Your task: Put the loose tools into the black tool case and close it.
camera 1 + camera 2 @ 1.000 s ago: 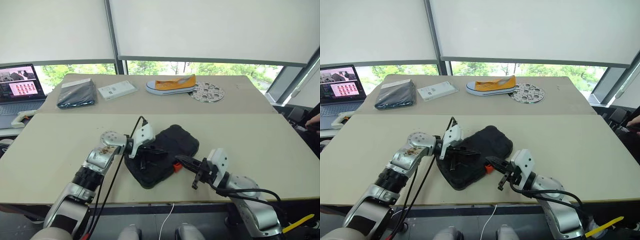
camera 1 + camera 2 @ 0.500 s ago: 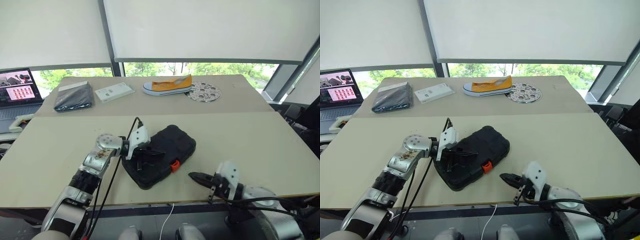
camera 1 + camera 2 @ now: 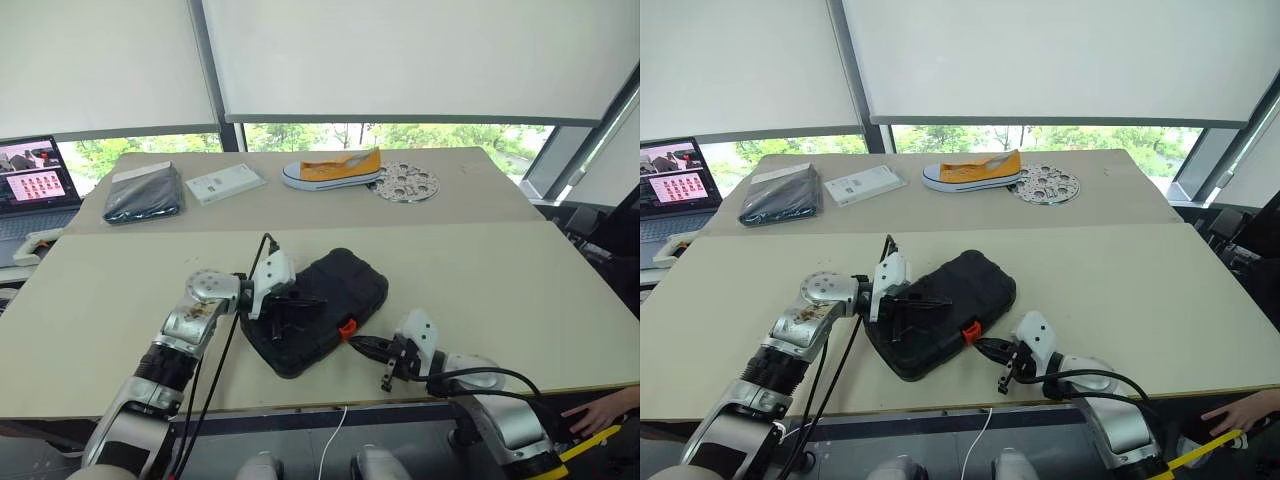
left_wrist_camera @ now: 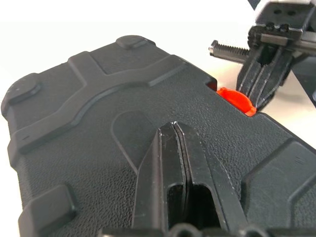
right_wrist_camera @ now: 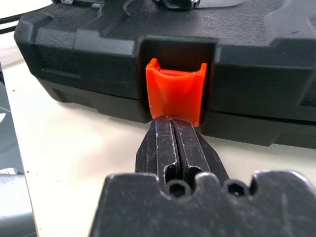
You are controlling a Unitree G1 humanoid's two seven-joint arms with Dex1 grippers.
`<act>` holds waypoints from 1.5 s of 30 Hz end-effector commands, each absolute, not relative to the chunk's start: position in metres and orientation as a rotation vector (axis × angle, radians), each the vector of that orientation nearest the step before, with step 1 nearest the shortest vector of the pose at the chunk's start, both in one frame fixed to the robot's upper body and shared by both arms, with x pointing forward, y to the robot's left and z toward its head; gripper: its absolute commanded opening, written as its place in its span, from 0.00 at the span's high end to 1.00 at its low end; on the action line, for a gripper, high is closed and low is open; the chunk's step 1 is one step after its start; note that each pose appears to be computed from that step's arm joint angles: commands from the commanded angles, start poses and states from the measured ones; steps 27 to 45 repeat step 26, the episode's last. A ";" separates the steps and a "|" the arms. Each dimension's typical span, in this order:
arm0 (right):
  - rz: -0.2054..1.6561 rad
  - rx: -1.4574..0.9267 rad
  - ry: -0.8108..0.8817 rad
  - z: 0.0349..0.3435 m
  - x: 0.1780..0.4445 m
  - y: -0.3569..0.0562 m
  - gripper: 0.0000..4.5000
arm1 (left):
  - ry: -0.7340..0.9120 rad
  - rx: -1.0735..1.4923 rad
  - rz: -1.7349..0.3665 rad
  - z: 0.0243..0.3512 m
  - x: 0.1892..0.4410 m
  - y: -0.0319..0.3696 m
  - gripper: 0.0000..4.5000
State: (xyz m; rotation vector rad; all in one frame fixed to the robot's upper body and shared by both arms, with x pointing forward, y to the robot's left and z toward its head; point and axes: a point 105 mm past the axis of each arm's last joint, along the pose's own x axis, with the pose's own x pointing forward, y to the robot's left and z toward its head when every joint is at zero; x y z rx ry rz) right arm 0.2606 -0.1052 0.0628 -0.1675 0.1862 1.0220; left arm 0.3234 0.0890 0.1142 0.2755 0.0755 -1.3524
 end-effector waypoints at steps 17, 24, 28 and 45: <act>0.887 -0.570 -0.069 0.131 0.249 -0.236 0.02 | 0.212 0.546 -0.811 0.105 0.265 0.290 0.00; 0.879 -0.617 -0.074 0.132 0.260 -0.244 0.02 | 0.171 0.535 -0.759 0.100 0.260 0.291 0.00; 0.873 -0.610 -0.074 0.132 0.262 -0.247 0.02 | 0.139 0.569 -0.751 0.102 0.262 0.287 0.00; 0.873 -0.610 -0.074 0.132 0.262 -0.247 0.02 | 0.139 0.569 -0.751 0.102 0.262 0.287 0.00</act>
